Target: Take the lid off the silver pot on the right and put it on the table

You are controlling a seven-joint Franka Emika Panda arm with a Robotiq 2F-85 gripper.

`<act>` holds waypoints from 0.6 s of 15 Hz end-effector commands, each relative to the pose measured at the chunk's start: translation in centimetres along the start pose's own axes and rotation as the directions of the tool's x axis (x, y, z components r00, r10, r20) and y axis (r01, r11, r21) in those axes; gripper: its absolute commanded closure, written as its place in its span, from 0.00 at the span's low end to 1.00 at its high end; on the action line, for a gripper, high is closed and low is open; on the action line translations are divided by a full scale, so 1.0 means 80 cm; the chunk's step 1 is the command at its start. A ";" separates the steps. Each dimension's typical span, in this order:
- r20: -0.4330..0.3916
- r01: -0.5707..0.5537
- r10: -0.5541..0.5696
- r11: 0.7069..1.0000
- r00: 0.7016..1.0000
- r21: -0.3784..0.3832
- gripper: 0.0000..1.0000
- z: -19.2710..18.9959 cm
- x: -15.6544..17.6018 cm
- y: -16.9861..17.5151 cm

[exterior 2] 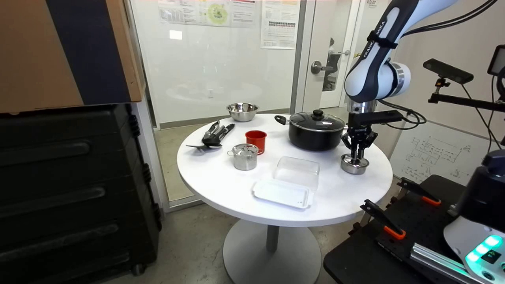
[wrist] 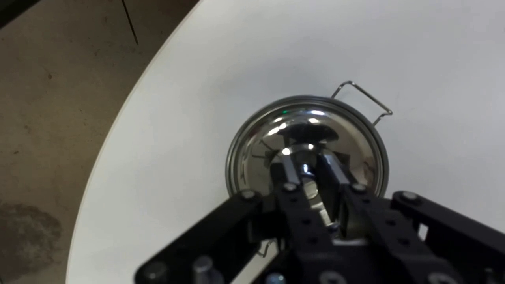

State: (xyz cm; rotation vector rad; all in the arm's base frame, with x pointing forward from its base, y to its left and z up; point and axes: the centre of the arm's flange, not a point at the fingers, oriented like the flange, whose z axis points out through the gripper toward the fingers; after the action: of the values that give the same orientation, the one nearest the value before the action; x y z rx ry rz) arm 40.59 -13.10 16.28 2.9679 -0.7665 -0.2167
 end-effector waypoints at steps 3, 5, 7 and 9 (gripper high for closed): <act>-0.023 0.025 -0.025 0.999 0.999 0.024 0.95 -0.016 -0.011 0.008; -0.031 0.043 -0.042 0.999 0.999 0.034 0.95 -0.034 -0.016 0.010; -0.049 0.067 -0.065 0.997 0.997 0.049 0.95 -0.057 -0.020 0.012; -0.074 0.089 -0.085 0.995 0.994 0.053 0.95 -0.076 -0.023 0.009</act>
State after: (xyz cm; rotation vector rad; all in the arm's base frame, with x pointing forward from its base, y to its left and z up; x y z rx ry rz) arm 40.70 -13.04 19.15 3.0086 -0.6876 -0.1392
